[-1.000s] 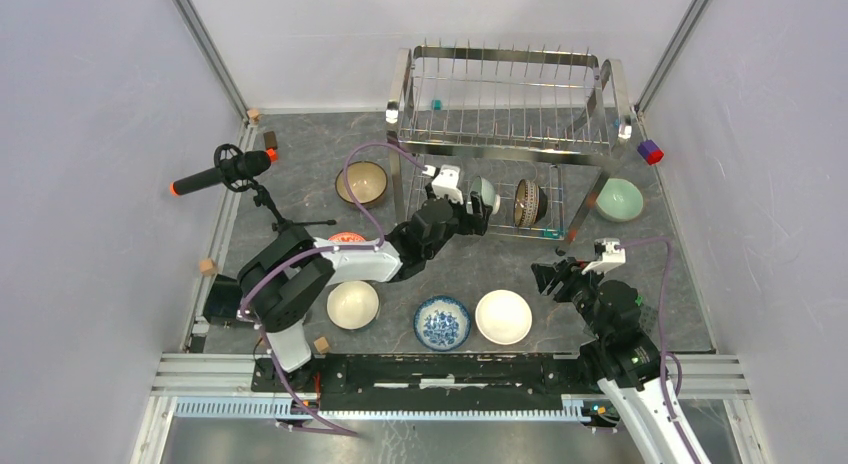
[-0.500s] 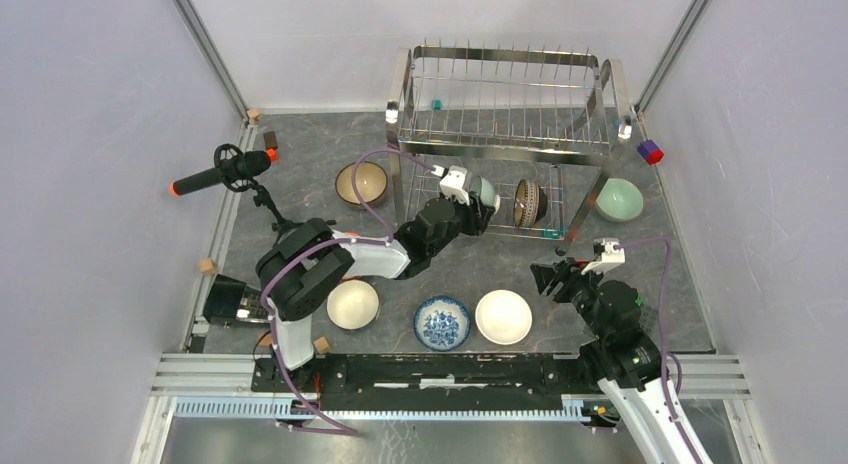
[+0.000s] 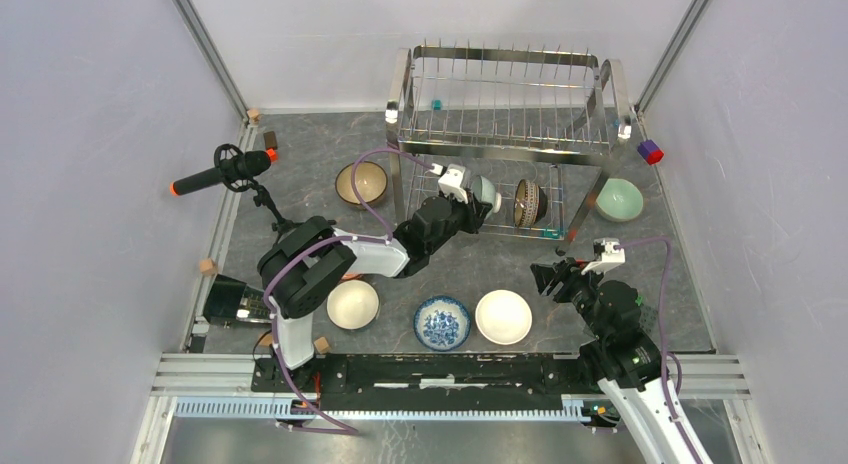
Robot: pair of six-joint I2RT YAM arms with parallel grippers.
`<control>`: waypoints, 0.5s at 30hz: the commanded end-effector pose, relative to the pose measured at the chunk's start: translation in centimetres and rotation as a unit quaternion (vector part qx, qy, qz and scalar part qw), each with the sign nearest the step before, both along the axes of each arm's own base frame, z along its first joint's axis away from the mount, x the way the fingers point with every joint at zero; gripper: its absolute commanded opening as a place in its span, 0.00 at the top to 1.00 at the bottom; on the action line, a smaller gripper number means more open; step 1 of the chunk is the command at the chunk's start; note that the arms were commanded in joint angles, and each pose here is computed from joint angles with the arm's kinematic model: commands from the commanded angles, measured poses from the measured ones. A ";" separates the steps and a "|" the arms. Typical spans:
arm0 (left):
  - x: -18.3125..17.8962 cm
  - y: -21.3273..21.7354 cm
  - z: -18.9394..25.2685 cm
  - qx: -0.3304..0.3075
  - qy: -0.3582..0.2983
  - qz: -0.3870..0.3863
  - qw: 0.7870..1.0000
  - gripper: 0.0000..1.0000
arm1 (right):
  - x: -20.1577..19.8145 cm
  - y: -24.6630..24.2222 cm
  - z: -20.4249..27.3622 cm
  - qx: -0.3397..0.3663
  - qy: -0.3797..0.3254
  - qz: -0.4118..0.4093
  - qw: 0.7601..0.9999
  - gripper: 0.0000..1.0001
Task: Unload the bowls from the dish rack
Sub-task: Adjust the bowl in the dish rack.
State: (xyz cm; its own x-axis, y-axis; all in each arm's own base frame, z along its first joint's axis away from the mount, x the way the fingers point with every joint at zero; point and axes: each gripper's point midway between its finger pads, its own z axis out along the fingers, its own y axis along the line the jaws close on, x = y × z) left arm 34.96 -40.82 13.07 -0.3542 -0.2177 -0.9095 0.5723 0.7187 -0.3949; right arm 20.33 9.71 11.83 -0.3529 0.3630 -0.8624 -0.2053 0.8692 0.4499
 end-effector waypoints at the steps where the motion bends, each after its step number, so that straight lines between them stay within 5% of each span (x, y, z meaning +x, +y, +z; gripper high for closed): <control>1: -0.7 -1.0 2.2 -0.039 -0.019 -0.032 0.999 0.93 | 0.2 0.0 1.9 0.007 -0.027 -0.001 1.000 0.36; 15: -1.8 0.5 8.4 -0.136 -0.083 -0.029 0.987 0.98 | 0.2 0.0 1.9 0.012 -0.028 -0.005 1.000 0.36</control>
State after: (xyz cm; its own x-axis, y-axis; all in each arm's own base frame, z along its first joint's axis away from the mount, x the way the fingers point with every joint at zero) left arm 34.46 -40.24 13.87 -0.3099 -0.2735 -0.9106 0.6075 0.6797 -0.4110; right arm 20.36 9.65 11.84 -0.3511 0.3644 -0.8625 -0.2021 0.8700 0.4498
